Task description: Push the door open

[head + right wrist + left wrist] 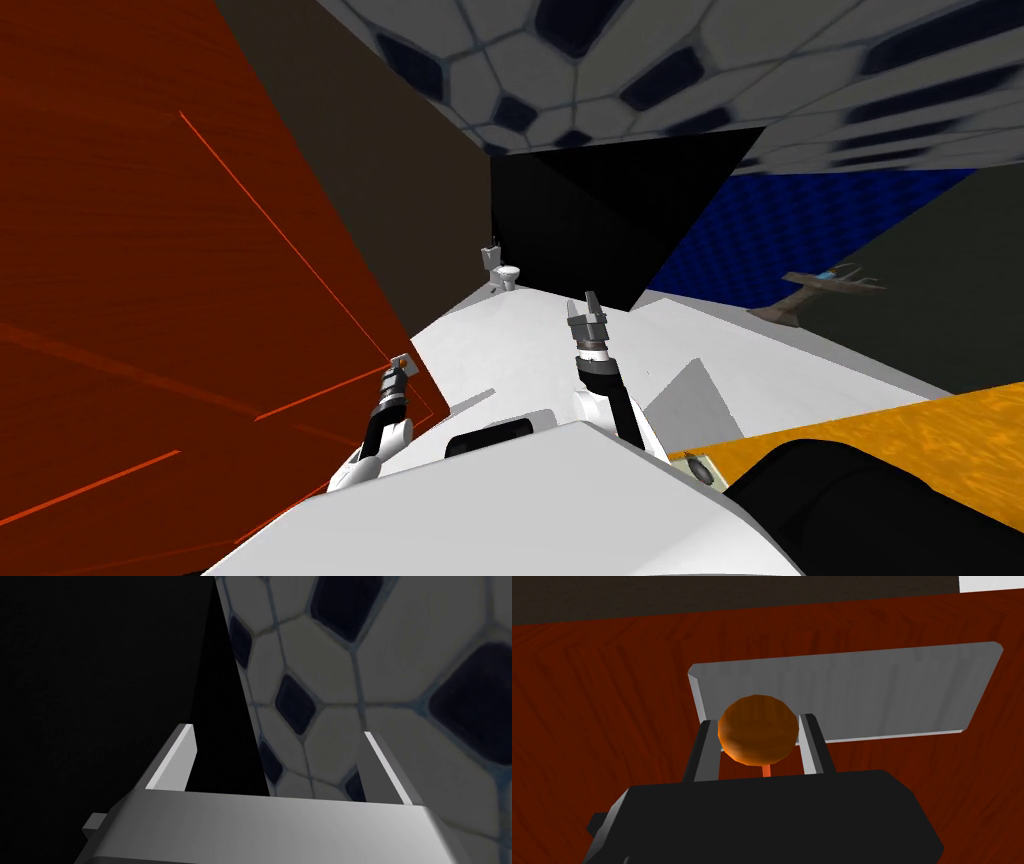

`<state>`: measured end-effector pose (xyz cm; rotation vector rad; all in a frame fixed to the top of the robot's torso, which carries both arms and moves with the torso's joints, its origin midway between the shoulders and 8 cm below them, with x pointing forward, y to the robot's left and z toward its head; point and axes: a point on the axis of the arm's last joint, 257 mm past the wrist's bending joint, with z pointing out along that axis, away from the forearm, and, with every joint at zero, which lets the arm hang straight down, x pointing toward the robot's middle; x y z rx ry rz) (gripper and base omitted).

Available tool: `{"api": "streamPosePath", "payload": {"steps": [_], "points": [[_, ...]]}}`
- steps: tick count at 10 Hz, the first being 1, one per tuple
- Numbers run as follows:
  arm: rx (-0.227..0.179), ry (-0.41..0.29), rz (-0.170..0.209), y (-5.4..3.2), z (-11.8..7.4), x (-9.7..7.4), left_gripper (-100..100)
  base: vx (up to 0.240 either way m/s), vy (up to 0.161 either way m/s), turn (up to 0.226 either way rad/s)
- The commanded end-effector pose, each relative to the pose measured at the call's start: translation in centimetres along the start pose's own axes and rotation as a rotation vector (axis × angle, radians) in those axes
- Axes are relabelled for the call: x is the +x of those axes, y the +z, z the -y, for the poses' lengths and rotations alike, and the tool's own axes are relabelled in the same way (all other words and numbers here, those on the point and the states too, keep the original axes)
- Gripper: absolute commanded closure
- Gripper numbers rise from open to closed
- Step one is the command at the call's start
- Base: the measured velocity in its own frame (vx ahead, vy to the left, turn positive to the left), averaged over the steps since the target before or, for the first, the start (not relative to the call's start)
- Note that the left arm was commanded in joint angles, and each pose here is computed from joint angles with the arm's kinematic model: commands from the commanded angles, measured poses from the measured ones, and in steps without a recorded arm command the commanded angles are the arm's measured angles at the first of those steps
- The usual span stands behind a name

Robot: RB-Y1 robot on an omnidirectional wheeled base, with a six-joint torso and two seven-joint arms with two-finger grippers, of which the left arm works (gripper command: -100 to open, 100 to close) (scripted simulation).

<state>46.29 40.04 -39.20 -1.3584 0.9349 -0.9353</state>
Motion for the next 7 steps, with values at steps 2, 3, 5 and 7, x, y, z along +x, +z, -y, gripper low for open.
{"api": "streamPosePath", "payload": {"steps": [2, 3, 5, 7], "points": [[-0.001, 0.000, 0.034, 0.10, 0.1, -1.6, 100, 0.168, -0.049, 0.052], [-0.002, -0.001, 0.042, 0.10, 0.1, -1.9, 100, 0.170, -0.042, 0.066], [-0.009, -0.001, 0.043, -0.05, -0.3, -1.9, 100, 0.075, -0.016, 0.020], [-0.004, -0.001, 0.075, 0.02, -0.1, -3.3, 100, 0.147, 0.002, 0.037]]}}
